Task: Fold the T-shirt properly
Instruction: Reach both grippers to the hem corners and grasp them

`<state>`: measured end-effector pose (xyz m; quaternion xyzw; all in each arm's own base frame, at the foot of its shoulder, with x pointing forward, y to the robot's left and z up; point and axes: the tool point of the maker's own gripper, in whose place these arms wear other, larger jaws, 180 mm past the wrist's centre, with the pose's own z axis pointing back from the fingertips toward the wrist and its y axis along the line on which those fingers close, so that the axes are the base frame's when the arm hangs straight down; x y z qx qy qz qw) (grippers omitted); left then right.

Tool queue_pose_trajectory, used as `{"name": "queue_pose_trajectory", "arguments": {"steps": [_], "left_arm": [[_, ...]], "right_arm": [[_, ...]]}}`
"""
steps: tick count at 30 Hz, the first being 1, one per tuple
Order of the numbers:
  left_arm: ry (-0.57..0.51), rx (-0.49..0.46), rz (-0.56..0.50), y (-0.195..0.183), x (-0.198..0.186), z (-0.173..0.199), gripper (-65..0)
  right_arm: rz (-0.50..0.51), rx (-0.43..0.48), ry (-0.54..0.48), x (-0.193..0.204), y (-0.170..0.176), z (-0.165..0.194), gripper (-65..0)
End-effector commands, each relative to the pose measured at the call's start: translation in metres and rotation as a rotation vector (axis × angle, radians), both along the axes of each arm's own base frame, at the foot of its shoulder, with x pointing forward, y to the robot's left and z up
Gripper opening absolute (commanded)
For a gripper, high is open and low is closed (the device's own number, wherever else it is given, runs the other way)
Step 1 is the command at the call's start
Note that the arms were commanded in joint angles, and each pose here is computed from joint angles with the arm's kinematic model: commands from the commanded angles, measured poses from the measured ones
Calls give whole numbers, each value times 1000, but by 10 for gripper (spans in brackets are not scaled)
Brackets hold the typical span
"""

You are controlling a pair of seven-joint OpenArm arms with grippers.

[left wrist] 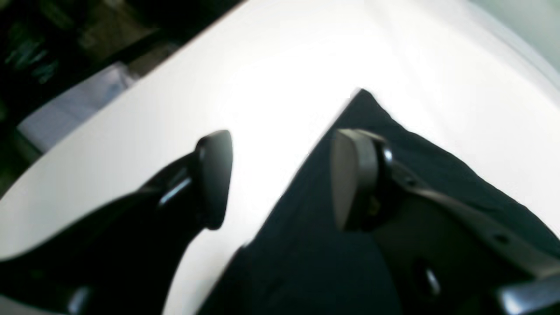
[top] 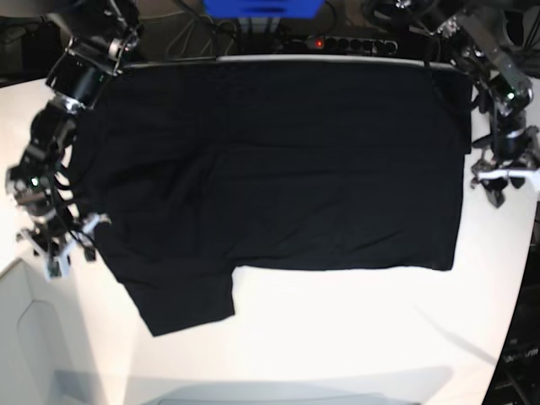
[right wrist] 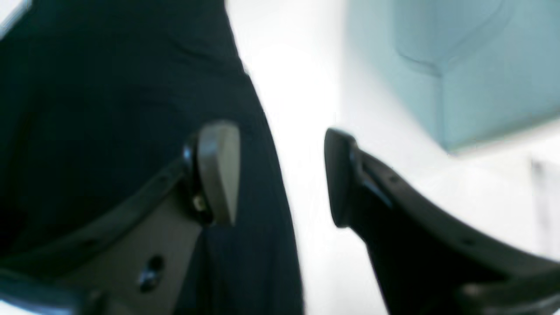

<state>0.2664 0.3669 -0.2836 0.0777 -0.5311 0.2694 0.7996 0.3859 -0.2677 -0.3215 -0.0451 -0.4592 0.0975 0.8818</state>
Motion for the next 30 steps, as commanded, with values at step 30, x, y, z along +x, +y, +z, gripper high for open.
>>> {"name": "queue_pose_trajectory", "arguments": {"steps": [30], "left_arm": [[116, -67, -122, 8, 168, -79, -251]], "right_arm": [[-91, 175, 6, 67, 6, -87, -334]]}}
